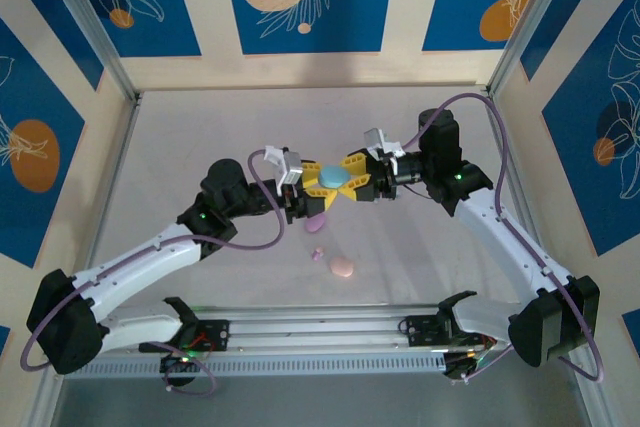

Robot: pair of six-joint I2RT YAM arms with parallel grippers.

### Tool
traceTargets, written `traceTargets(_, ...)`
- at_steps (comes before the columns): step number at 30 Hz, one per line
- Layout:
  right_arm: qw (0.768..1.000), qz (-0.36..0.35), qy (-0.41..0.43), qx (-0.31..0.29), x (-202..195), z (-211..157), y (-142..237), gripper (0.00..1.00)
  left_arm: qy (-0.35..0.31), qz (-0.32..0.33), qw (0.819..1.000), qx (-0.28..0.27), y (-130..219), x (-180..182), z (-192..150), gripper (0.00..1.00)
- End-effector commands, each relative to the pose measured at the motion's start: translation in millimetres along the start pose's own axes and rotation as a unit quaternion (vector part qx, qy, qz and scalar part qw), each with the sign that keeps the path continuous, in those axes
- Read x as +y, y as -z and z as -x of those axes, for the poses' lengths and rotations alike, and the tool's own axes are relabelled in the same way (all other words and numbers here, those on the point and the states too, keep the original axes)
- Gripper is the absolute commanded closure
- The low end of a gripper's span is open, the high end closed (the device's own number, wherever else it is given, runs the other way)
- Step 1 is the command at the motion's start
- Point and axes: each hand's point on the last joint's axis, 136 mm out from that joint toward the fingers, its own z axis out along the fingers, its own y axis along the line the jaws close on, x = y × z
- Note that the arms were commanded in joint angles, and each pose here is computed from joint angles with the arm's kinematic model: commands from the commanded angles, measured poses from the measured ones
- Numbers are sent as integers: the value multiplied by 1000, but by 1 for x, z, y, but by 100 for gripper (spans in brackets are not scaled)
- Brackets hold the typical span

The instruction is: Insert the wireless bluetooth earbuds into the charging case

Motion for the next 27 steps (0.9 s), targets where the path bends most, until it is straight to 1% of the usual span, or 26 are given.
traceTargets(1,1000,-5,18,0,1,5,0,68,-25,-31,998,-39,0,-13,31,53)
traceTargets(8,1000,-6,20,0,1,4,-1,68,-23,-41,998,-42,-1,-15,32,49)
traceTargets(16,1000,-7,20,3,1,2,-1,68,-28,-37,998,-47,0,-15,33,50)
traceTargets(18,1000,-7,20,3,1,1,-1,68,-28,-36,998,-48,1,-15,33,51)
traceTargets(21,1000,-6,20,3,2,2,-1,68,-25,-32,998,-42,0,-13,30,57)
traceTargets(23,1000,-8,20,3,1,1,-1,68,-26,-31,998,-42,1,-13,30,58)
traceTargets(25,1000,-11,20,7,0,0,-1,68,-28,-30,998,-46,1,-14,32,56)
traceTargets(27,1000,-12,18,10,-1,-1,-1,68,-29,-29,998,-47,2,-13,32,52)
